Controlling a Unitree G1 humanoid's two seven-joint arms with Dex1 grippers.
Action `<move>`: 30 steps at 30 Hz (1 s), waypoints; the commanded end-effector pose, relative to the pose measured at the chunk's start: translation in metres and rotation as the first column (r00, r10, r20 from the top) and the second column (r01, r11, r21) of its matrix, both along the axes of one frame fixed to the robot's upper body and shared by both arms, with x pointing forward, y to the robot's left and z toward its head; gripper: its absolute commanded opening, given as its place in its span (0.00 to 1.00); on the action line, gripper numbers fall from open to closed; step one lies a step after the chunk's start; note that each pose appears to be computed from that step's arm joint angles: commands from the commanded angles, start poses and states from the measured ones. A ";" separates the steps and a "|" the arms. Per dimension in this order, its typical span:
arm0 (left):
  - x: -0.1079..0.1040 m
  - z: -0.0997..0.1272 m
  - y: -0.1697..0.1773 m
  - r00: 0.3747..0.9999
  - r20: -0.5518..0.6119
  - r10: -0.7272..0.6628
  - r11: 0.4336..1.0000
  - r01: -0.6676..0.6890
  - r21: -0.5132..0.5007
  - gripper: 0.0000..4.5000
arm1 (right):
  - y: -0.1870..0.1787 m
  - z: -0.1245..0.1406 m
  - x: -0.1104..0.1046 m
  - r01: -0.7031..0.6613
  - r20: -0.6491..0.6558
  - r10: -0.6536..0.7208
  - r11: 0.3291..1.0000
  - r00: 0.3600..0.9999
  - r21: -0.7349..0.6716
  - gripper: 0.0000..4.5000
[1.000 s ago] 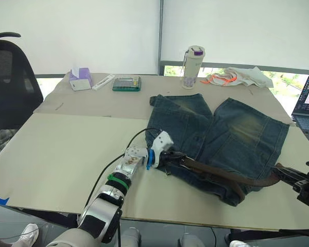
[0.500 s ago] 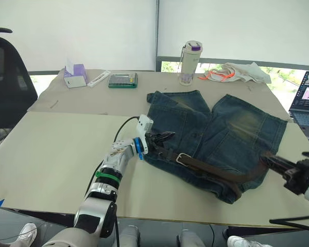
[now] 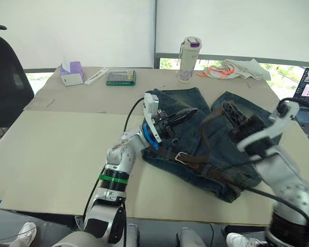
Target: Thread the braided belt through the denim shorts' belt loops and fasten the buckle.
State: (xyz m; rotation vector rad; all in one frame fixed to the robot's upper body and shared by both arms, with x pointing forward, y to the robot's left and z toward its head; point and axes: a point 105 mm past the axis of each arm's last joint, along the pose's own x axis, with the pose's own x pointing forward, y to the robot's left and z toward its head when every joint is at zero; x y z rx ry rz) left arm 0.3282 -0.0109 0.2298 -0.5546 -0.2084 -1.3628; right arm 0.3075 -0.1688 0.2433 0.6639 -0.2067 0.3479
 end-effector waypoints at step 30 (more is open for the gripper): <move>-0.016 0.016 -0.015 0.729 -0.561 -0.392 0.890 0.146 -0.432 0.69 | 0.036 0.020 -0.007 -0.060 0.188 0.025 0.981 0.982 0.185 0.00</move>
